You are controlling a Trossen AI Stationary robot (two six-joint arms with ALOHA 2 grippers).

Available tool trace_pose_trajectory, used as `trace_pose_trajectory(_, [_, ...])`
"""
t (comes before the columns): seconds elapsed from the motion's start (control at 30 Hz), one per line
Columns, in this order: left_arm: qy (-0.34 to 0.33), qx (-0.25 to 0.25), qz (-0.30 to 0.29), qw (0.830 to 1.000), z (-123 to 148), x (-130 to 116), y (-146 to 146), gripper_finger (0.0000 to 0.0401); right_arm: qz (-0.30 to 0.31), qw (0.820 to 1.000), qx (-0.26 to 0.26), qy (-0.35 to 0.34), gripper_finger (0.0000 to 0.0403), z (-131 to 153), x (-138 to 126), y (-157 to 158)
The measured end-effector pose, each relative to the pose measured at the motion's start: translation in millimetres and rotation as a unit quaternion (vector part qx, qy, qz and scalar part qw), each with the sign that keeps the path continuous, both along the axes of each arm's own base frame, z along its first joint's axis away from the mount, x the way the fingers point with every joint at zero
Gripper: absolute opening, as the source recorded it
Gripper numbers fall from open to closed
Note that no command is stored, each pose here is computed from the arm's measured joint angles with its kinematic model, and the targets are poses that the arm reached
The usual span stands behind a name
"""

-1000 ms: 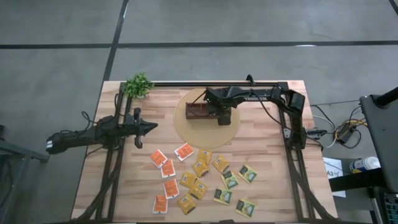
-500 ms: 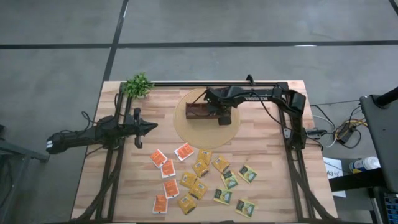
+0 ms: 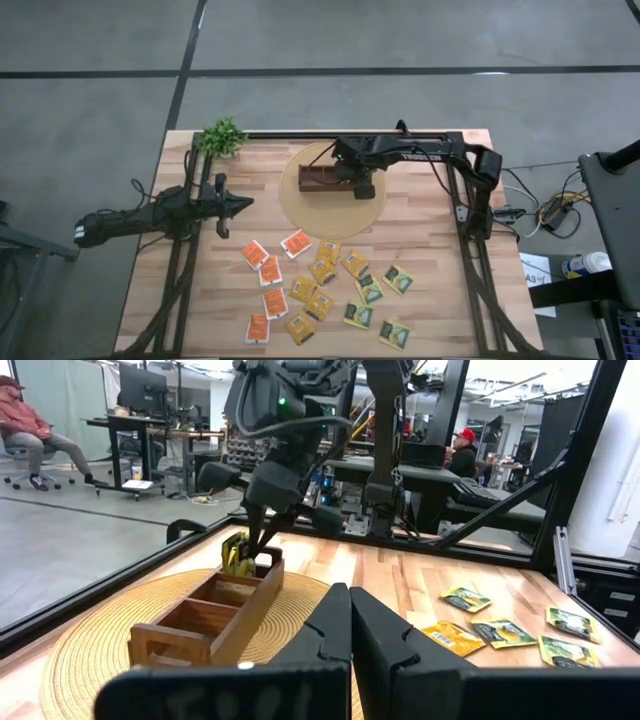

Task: Pick & Place Tea
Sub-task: Put the yellow tea bag into the right section of the wooden organizer

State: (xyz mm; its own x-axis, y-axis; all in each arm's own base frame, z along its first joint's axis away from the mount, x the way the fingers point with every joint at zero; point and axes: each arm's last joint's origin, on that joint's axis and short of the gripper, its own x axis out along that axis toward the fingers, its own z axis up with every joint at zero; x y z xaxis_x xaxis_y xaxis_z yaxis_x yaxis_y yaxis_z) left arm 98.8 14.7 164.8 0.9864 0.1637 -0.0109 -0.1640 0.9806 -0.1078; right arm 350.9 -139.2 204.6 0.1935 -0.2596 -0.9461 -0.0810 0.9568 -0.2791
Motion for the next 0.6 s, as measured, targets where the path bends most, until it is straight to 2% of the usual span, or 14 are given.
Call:
trace_pose_trajectory(0.43, [0.000,0.000,0.000,1.000,0,0,0,0.0000,0.000,1.000,-0.008,-0.022,0.0008,28,-12,6])
trace_pose_trajectory(0.6, [0.000,0.000,0.000,1.000,0,0,0,0.0000,0.004,1.000,-0.003,-0.022,0.0008,29,-12,7])
